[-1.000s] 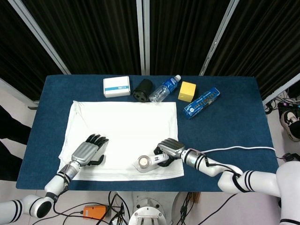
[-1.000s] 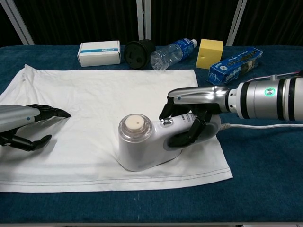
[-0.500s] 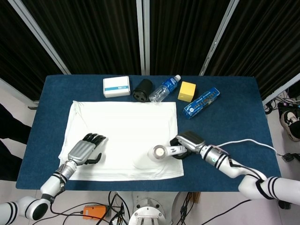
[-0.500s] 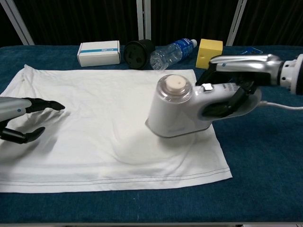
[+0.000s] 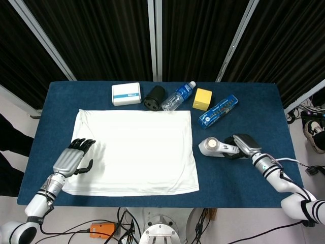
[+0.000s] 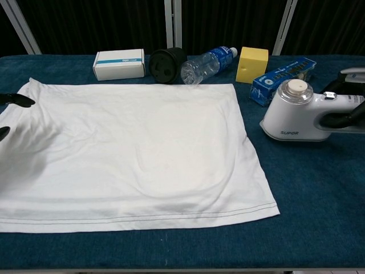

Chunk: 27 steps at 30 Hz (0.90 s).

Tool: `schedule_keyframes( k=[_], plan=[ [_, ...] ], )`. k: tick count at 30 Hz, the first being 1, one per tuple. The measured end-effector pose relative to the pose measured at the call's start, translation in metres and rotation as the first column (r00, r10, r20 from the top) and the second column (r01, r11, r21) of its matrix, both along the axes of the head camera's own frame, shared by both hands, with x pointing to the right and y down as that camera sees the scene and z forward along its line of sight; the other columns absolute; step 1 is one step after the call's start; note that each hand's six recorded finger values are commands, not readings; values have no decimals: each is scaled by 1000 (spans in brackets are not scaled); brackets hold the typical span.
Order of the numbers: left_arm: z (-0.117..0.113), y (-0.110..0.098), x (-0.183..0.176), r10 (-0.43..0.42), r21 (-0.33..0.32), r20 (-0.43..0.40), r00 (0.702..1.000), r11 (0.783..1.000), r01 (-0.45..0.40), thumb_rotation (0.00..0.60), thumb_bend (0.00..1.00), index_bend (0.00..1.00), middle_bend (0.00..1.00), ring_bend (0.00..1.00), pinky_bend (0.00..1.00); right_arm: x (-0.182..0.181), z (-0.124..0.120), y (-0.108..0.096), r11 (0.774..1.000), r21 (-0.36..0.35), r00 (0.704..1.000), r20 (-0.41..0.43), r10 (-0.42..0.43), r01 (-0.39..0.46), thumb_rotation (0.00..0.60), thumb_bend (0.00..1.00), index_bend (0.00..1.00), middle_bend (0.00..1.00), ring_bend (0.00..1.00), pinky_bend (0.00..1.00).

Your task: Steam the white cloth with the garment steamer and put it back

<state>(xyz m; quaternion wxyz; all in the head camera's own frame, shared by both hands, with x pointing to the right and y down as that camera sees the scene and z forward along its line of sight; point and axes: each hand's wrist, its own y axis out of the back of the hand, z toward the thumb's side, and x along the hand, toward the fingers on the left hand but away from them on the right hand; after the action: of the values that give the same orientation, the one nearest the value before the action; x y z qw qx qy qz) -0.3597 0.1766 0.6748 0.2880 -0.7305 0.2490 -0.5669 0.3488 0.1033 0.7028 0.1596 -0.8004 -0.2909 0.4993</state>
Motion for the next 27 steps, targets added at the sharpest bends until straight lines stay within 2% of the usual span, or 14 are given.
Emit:
schedule_keyframes(
  k=[2,4,6,9,14,17,21,27],
  plan=[
    [-2,1,-3,-12,2,1,1000,1000,12,293,463,67,60,0,0,7,6,0,1000,-7,1000,-14,15,-15,600,428,775,831,705,630],
    [-3,1,-5,-22,6,3,1000,1000,22,293,463,67,60,0,0,11,10,1,1000,-14,999,-24,22,-22,600,357,681,739,603,573],
    [-6,1,-9,-34,12,8,999,999,34,292,463,67,60,0,0,14,13,2,1000,-18,999,-36,20,-21,600,266,496,570,453,496],
    [-10,1,-15,-49,21,15,999,999,48,291,463,67,60,0,0,16,13,3,1000,-25,999,-51,15,-16,600,188,274,389,285,384],
    [-13,2,-25,-63,23,33,997,998,62,293,463,67,60,0,0,21,9,5,999,-26,998,-66,25,-27,600,155,69,238,132,231],
    [-17,2,-33,-79,30,43,996,997,78,291,463,67,60,0,0,25,3,4,999,-11,997,-66,33,-34,600,153,12,177,76,162],
    [-24,3,-49,-115,49,63,991,992,112,293,463,67,60,0,0,36,-12,0,999,32,996,-81,43,-41,600,154,0,123,19,99],
    [-41,2,-80,-207,110,76,975,974,198,296,463,67,60,0,0,58,-47,-4,992,112,990,-113,78,-66,600,154,0,110,5,85]
  ],
)
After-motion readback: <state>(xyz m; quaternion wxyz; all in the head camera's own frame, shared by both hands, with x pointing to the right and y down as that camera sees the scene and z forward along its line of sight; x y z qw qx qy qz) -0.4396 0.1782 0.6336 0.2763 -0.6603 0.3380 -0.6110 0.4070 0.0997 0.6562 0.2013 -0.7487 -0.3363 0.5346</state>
